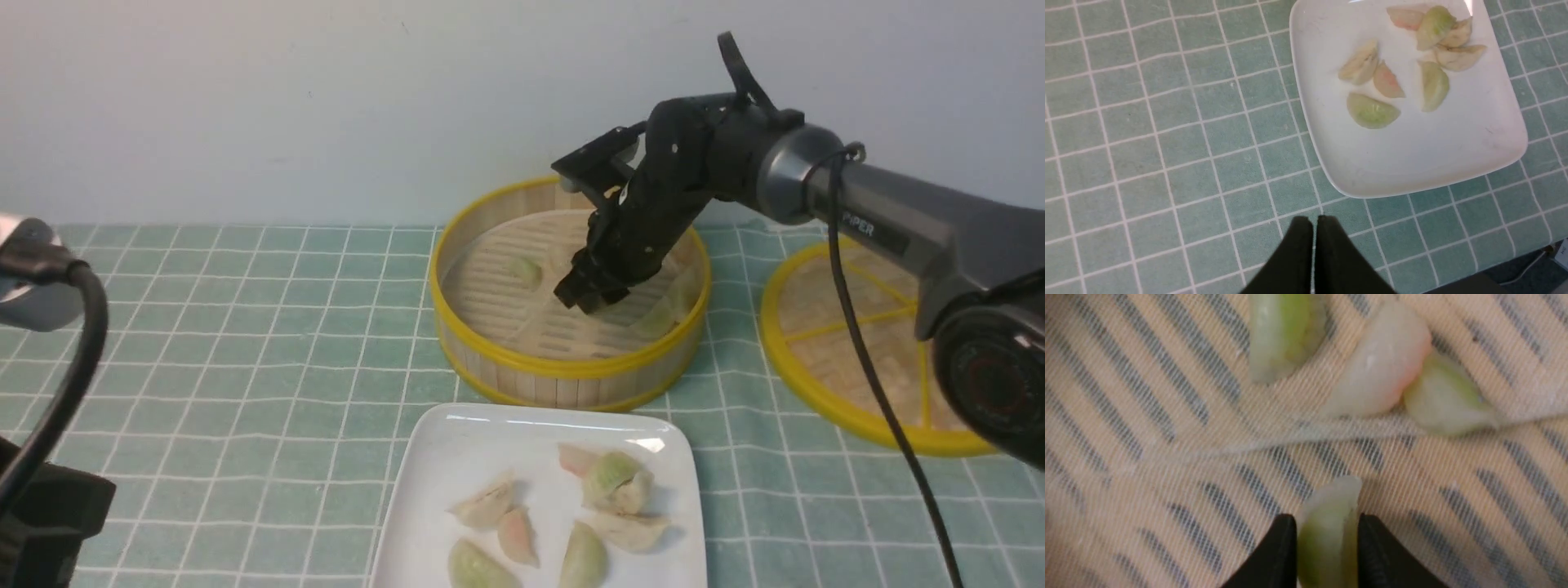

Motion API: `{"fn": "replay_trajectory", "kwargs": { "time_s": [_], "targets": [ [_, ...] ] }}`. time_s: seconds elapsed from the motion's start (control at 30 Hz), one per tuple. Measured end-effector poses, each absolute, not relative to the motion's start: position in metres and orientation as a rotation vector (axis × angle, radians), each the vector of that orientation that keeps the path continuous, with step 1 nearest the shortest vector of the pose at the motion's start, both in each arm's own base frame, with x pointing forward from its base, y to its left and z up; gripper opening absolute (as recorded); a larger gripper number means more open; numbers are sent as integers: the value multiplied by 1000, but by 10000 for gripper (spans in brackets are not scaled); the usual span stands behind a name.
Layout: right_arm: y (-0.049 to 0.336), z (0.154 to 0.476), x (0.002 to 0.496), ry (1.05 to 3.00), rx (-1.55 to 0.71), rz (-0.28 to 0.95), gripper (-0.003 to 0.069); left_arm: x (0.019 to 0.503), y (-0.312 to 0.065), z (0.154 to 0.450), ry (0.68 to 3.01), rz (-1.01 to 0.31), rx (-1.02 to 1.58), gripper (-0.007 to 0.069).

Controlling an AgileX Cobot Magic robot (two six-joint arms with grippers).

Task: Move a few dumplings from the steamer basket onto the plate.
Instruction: Use the right arm to grab a dumpling from inside the steamer, then use the right arm to put the dumpling into the plate

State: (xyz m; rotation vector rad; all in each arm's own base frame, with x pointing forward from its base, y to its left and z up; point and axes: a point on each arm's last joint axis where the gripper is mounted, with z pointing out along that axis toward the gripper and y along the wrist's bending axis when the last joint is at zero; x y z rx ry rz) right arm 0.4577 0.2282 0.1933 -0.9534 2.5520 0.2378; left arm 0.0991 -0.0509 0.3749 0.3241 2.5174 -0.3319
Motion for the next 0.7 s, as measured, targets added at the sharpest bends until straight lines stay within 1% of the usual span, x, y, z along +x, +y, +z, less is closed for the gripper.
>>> {"fn": "replay_trajectory", "kwargs": {
  "time_s": [0.03, 0.1, 0.13, 0.17, 0.3, 0.33, 0.4, 0.47, 0.53, 0.6, 0.7],
  "targets": [
    [227, 204, 454, 2558, -954, 241, 169, 99, -51, 375, 2517, -331, 323, -6],
    [222, 242, 442, 2545, -952, 259, 169, 99, -51, 375, 2516, -327, 323, -6],
    [222, 246, 440, 2541, -953, 266, 169, 99, -51, 375, 2516, -327, 323, -6],
    [218, 274, 429, 2514, -949, 291, 169, 99, -51, 375, 2516, -327, 323, -6],
    [207, 348, 395, 2394, -911, 365, 169, 99, -50, 375, 2516, -327, 323, -6],
    [205, 362, 386, 2370, -898, 387, 169, 99, -50, 375, 2516, -327, 323, -6],
    [199, 379, 366, 2351, -884, 452, 169, 99, -50, 375, 2515, -323, 323, -6],
    [197, 384, 351, 2355, -888, 506, 169, 99, -50, 375, 2515, -323, 323, -6],
    [196, 379, 329, 2375, -931, 577, 169, 99, -50, 375, 2515, -323, 323, -6],
    [201, 364, 312, 2408, -999, 632, 169, 99, -50, 375, 2515, -323, 323, -6],
    [214, 325, 292, 2502, -1103, 693, 169, 99, -50, 375, 2515, -323, 323, -6]
  ]
}}
